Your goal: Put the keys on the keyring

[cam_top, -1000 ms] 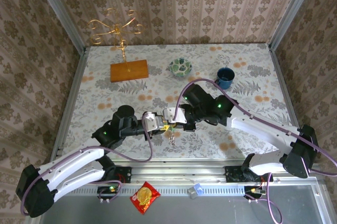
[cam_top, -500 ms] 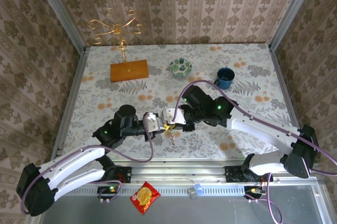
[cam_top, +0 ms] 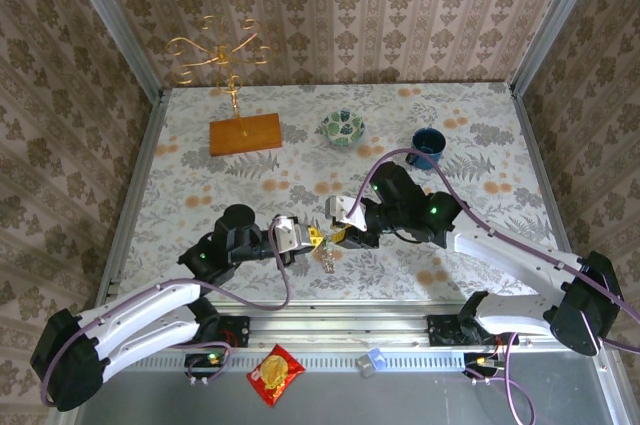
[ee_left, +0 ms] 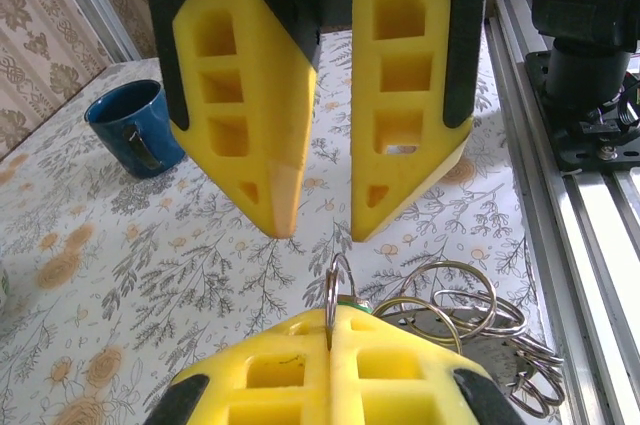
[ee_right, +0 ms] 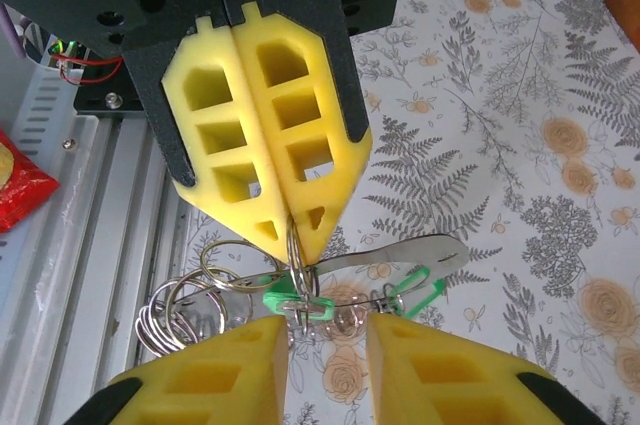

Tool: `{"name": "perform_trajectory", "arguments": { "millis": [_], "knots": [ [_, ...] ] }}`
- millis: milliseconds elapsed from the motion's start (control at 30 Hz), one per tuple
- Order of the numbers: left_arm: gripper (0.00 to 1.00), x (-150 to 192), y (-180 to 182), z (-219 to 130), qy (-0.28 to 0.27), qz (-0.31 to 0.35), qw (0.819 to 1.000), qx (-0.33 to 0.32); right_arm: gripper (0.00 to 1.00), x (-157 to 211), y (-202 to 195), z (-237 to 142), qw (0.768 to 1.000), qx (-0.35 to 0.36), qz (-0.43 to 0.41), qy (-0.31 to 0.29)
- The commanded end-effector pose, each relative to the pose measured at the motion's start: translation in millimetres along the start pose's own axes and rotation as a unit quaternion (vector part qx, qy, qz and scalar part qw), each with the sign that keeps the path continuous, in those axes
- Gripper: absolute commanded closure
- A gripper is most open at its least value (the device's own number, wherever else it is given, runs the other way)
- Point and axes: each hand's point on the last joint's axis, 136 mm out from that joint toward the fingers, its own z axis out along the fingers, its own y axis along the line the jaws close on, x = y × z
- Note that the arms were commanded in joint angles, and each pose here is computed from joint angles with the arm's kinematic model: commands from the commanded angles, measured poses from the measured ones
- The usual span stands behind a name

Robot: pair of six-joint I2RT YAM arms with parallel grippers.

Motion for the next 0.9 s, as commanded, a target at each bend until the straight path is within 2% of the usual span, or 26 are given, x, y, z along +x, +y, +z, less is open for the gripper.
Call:
{"name": "perform_trajectory", "arguments": {
  "millis": [0,267,567,867],
  "knots": [
    [1.0,-20.3,2.9,-3.3,-0.039,0.012,0.999,-0.007,0.76,-3.7,3.4,2.4,1.0,-0.017,0.011,-0.015],
    [1.0,-19.4,3.2,-3.5,-0.04,0.013,0.999,-0.01,0.83,1.0,4.8,4.6,1.0,-0.025,0.018,-0.006],
    [1.0,-20.4,3.4,-4.4,-0.045,0.015,0.999,-0.012,1.0,4.7,0.4,5.7,1.0,-0.015,0.023,0.003],
    [1.0,-18.1,2.7,-3.9,-0.049,0.013,0.999,-0.014,1.0,9.8,-0.1,16.1,0.999,-0.029,0.036,0.01]
  ]
}}
